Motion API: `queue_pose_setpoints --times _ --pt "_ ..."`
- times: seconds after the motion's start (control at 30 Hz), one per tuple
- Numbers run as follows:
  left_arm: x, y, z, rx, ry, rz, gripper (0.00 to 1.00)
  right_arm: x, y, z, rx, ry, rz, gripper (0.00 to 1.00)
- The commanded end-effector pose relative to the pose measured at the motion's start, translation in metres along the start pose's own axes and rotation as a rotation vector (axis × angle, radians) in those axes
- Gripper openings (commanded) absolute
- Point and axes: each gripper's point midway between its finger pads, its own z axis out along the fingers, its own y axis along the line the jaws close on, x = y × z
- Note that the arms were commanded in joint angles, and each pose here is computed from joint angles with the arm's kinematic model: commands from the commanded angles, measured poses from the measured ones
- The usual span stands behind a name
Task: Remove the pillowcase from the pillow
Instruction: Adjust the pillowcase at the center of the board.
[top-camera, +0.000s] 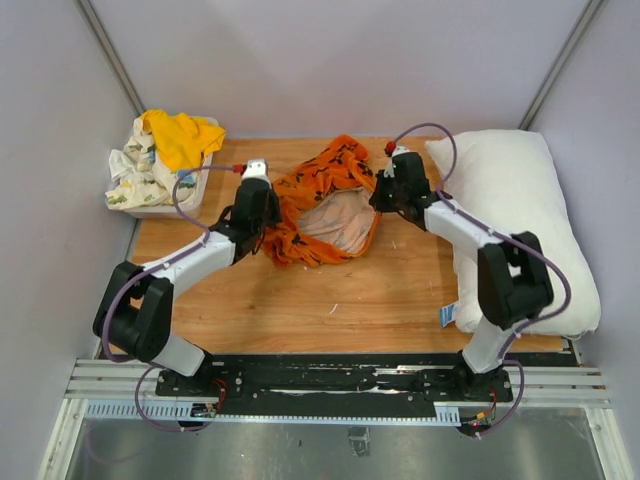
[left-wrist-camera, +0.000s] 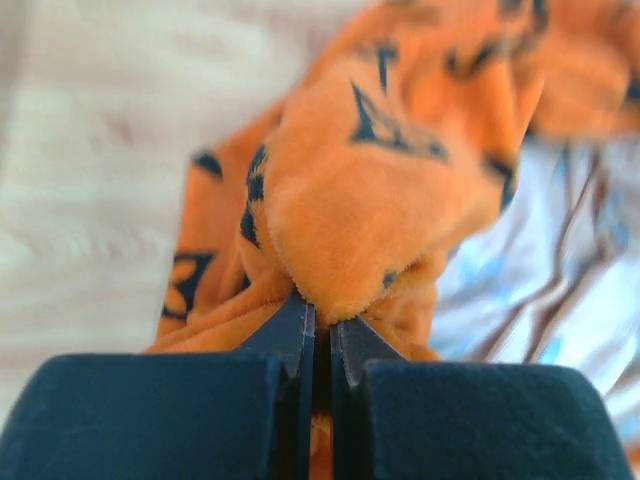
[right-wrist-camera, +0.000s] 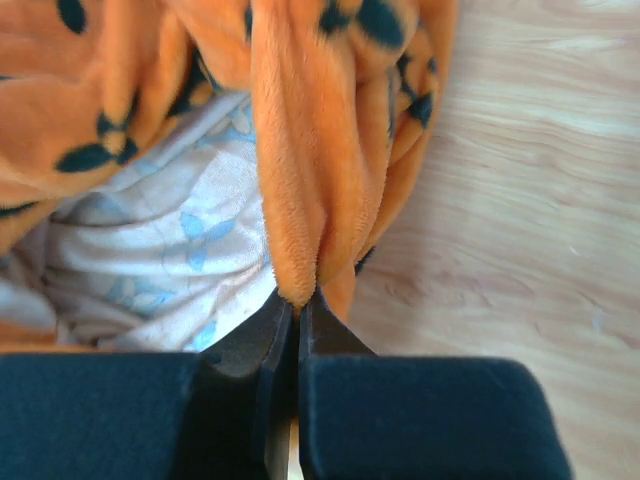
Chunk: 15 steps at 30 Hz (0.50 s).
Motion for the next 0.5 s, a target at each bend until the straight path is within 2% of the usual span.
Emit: queue_pose_setpoints --times 0.0,0.1,0.17,0.2,0.23,0.3,0.33,0.37,0.4,0.43,0.47 --pt "-0.111 -0.007 -0.01 -0.067 -0.256 0.096 0.0 -0.032 -0.009 -0.06 0.07 -0.194 0.135 0.01" --pt "-0.14 -0.032 -0.025 0.053 -0.329 0.141 0.0 -0.015 -0.013 -0.093 0.082 -0.252 0.235 0.01" --pt "-0.138 -0.051 -0.038 0.183 -0.36 0.194 0.0 0.011 -0.021 -0.107 0.11 -0.27 0.267 0.03" --pt "-0.127 -0.06 -0.044 0.253 -0.364 0.232 0.0 0.022 -0.028 -0.115 0.15 -0.288 0.3 0.07" --pt "-0.118 -0.071 -0.053 0.318 -0.385 0.276 0.0 0.033 -0.034 -0.122 0.18 -0.317 0.315 0.17" --pt "-0.09 -0.085 -0.068 0.371 -0.42 0.393 0.02 0.056 -0.045 -0.14 0.26 -0.404 0.364 0.54" --pt "-0.088 -0.088 -0.077 0.355 -0.474 0.442 0.15 0.061 -0.047 -0.157 0.287 -0.491 0.391 0.73" --pt "-0.079 -0.089 -0.08 0.353 -0.483 0.462 0.29 0.076 -0.051 -0.16 0.312 -0.529 0.39 0.88" --pt "-0.078 -0.086 -0.083 0.346 -0.503 0.443 0.61 0.078 -0.051 -0.17 0.31 -0.588 0.392 1.0" --pt "-0.085 -0.076 -0.084 0.292 -0.53 0.398 0.93 0.08 -0.054 -0.176 0.327 -0.614 0.38 0.99" --pt "-0.088 -0.066 -0.082 0.238 -0.536 0.366 0.99 0.078 -0.059 -0.181 0.358 -0.63 0.366 0.98"
